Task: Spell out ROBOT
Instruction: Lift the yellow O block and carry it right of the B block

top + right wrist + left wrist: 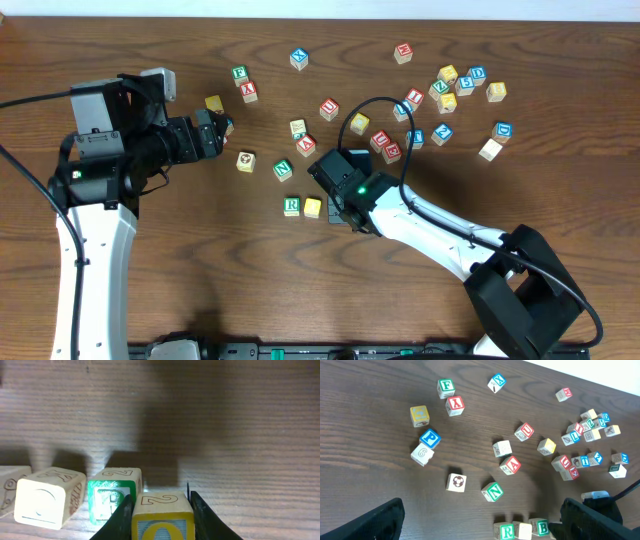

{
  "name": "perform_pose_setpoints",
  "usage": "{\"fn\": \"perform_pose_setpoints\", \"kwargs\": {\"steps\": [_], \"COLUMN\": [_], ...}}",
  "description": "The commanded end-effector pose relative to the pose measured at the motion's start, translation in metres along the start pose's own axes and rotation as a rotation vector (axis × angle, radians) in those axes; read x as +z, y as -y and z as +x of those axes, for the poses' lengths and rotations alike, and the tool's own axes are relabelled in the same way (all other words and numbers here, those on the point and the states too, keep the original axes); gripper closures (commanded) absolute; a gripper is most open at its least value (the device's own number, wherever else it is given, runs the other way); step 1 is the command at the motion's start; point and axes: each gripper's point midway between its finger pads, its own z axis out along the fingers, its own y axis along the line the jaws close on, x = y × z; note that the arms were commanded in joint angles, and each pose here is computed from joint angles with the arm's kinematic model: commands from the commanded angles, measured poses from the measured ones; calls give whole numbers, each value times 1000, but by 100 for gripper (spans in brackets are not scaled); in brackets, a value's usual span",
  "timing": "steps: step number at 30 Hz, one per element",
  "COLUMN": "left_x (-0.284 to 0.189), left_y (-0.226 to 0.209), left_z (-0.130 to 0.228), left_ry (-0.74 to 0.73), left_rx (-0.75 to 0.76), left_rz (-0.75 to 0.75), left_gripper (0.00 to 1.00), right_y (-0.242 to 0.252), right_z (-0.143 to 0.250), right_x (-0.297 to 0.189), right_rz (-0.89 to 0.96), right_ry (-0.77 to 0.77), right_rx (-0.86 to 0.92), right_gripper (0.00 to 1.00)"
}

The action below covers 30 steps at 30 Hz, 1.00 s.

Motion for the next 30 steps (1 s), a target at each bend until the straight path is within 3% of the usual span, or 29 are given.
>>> {"fn": "perform_pose_setpoints", "kwargs": {"steps": [1,30], "left_x": [-5,-5], "left_y": [4,4], "left_z": [-8,-9], "left_ry": [22,22], "left_rx": [17,17], "left_rz": [13,13], "left_gripper": [2,2], "right_y": [3,-15], "right_z": [7,10], "right_x": [5,3], "right_rz": [22,-15], "right_ry": [-4,18], "right_rx": [5,-25], "right_gripper": [96,92]}}
